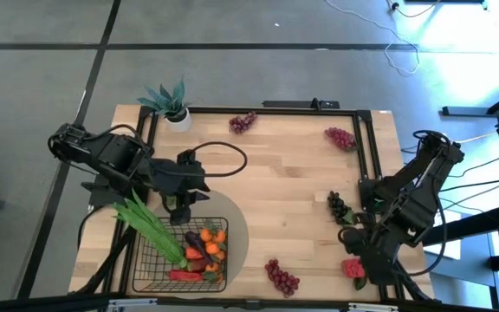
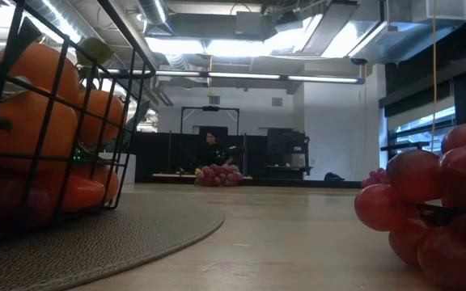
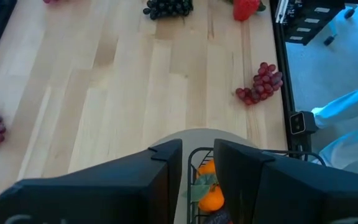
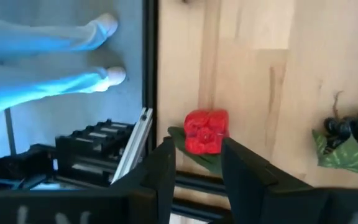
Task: Build produce basket
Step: Put the red bell pepper into the wire basket
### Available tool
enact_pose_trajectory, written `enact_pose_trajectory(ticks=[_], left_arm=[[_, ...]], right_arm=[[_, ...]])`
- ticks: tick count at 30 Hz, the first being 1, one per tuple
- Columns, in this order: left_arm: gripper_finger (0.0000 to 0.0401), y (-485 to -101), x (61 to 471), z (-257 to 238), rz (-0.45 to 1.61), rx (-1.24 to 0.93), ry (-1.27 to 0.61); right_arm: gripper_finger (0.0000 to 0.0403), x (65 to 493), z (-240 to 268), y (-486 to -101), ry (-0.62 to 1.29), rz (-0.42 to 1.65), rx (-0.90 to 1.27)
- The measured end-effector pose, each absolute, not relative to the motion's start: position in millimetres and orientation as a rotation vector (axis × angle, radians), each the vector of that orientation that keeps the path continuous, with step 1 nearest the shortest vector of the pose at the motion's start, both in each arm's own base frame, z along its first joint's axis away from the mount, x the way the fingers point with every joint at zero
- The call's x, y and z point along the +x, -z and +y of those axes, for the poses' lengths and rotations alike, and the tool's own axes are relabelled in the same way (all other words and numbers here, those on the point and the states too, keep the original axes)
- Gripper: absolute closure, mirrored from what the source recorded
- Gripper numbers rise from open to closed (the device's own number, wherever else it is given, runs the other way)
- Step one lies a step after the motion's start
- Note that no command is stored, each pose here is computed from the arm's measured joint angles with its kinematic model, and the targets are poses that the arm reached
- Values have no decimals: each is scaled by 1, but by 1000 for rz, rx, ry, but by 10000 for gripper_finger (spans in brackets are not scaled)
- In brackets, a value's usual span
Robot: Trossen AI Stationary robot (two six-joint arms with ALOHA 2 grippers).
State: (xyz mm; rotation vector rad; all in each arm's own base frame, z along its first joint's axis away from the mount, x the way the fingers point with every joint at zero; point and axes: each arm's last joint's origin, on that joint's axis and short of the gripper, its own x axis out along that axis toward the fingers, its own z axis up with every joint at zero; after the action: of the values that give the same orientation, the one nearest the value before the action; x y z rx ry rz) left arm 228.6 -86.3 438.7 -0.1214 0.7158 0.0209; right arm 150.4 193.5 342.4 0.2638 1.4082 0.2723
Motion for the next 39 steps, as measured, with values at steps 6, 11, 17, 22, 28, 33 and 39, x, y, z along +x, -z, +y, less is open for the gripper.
enact_pose_trajectory(ticks=[6,11,17,22,28,33,39], left_arm=[[319,-439,229,-86,716,-121,-21],[319,-439,229,-86,716,-121,-21],[319,-439,229,-86,716,-121,-21],[319,-439,229,-86,716,-121,-21],[319,-439,229,-86,716,-121,-21],[319,-439,229,-86,715,-122,-21],[319,-439,229,-86,715,-122,-21]], right_arm=[[289,148,193,-325,-163,1465,299],[284,148,193,-299,-79,1510,344],[223,149,204,-288,-187,1458,348],[154,142,211,-272,-206,1440,330],[124,141,215,-255,-237,1446,370],[124,135,214,-243,-207,1477,370],[124,133,215,-229,-216,1476,401]])
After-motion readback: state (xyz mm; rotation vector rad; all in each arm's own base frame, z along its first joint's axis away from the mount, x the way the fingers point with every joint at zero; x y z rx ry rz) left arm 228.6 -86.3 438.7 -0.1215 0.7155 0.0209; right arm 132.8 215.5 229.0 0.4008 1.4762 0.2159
